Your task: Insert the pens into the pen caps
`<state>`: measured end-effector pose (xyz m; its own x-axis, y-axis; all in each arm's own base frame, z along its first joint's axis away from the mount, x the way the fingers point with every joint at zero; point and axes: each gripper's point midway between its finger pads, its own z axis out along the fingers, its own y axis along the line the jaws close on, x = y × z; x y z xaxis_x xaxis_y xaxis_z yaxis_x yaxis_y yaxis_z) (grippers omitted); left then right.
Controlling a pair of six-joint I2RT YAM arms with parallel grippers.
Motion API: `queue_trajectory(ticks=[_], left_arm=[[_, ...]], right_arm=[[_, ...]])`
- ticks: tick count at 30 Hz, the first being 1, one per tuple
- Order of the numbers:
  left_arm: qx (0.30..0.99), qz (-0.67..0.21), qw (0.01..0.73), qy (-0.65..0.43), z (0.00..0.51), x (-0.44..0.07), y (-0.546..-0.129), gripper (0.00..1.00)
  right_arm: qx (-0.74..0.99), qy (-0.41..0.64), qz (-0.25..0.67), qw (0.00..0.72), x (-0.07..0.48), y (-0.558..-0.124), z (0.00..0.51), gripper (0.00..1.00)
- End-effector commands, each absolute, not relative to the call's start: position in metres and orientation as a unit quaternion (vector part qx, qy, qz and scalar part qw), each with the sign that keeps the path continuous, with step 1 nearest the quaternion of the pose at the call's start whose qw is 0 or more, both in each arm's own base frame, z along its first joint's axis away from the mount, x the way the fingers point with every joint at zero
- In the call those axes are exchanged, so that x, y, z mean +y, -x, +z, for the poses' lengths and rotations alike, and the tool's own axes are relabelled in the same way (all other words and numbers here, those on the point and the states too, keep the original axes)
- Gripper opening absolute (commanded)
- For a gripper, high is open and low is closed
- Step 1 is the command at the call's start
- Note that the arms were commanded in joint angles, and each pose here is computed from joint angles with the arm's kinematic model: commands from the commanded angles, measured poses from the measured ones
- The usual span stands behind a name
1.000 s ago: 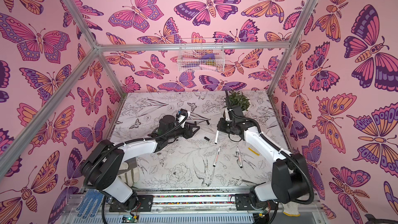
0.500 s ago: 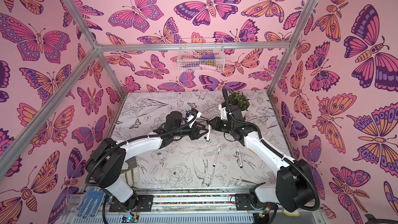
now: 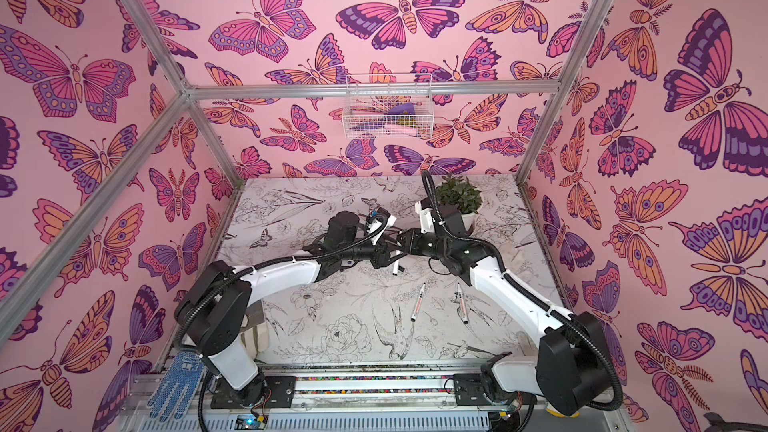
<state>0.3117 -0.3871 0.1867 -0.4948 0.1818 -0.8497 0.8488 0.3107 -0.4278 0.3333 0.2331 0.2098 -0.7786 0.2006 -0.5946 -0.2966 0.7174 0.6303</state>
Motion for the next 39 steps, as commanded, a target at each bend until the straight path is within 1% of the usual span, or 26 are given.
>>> queue_trajectory(ticks=[1, 5, 7, 9, 12, 15, 18, 19, 20, 23, 26, 30, 31, 35, 39], left_arm=[[0.729, -0.47, 0.341, -0.361, 0.179, -0.39, -0.309, 0.37], [0.733, -0.466, 0.338, -0.361, 0.174, -0.388, -0.308, 0.32], [0.734, -0.465, 0.34, -0.36, 0.174, -0.389, -0.309, 0.27], [0.733, -0.465, 0.342, -0.361, 0.176, -0.39, -0.311, 0.18], [0.734, -0.464, 0.342, -0.358, 0.176, -0.39, -0.313, 0.0], [0.754, -0.445, 0.35, -0.333, 0.168, -0.381, -0.324, 0.0], [0.78, -0.418, 0.363, -0.293, 0.157, -0.362, -0.339, 0.0], [0.791, -0.406, 0.369, -0.273, 0.153, -0.352, -0.346, 0.0], [0.802, -0.39, 0.378, -0.247, 0.149, -0.34, -0.355, 0.0], [0.823, -0.356, 0.4, -0.192, 0.143, -0.309, -0.372, 0.0], [0.829, -0.332, 0.418, -0.165, 0.145, -0.29, -0.379, 0.0], [0.828, -0.332, 0.423, -0.16, 0.149, -0.286, -0.379, 0.0], [0.825, -0.337, 0.423, -0.163, 0.151, -0.287, -0.378, 0.0], [0.822, -0.349, 0.417, -0.17, 0.152, -0.289, -0.374, 0.0], [0.821, -0.35, 0.417, -0.171, 0.154, -0.288, -0.372, 0.0]], right_arm=[[0.858, 0.03, 0.374, 0.35, 0.234, -0.337, 0.214, 0.0], [0.855, 0.032, 0.371, 0.361, 0.231, -0.337, 0.22, 0.0], [0.855, 0.034, 0.373, 0.36, 0.232, -0.337, 0.22, 0.0], [0.856, 0.034, 0.372, 0.358, 0.232, -0.336, 0.219, 0.0], [0.856, 0.031, 0.373, 0.355, 0.232, -0.335, 0.216, 0.0], [0.855, 0.033, 0.379, 0.352, 0.234, -0.334, 0.216, 0.01], [0.858, 0.037, 0.379, 0.346, 0.234, -0.332, 0.214, 0.28], [0.861, 0.032, 0.373, 0.344, 0.232, -0.332, 0.211, 0.34], [0.865, 0.026, 0.366, 0.342, 0.23, -0.333, 0.207, 0.37], [0.881, -0.005, 0.337, 0.333, 0.221, -0.338, 0.189, 0.4], [0.901, -0.023, 0.298, 0.313, 0.215, -0.348, 0.169, 0.42], [0.938, -0.018, 0.225, 0.264, 0.212, -0.366, 0.142, 0.43], [0.951, -0.009, 0.196, 0.24, 0.211, -0.372, 0.124, 0.42], [0.976, 0.026, 0.106, 0.188, 0.205, -0.396, 0.096, 0.42], [0.982, 0.05, 0.078, 0.162, 0.213, -0.417, 0.077, 0.41]])
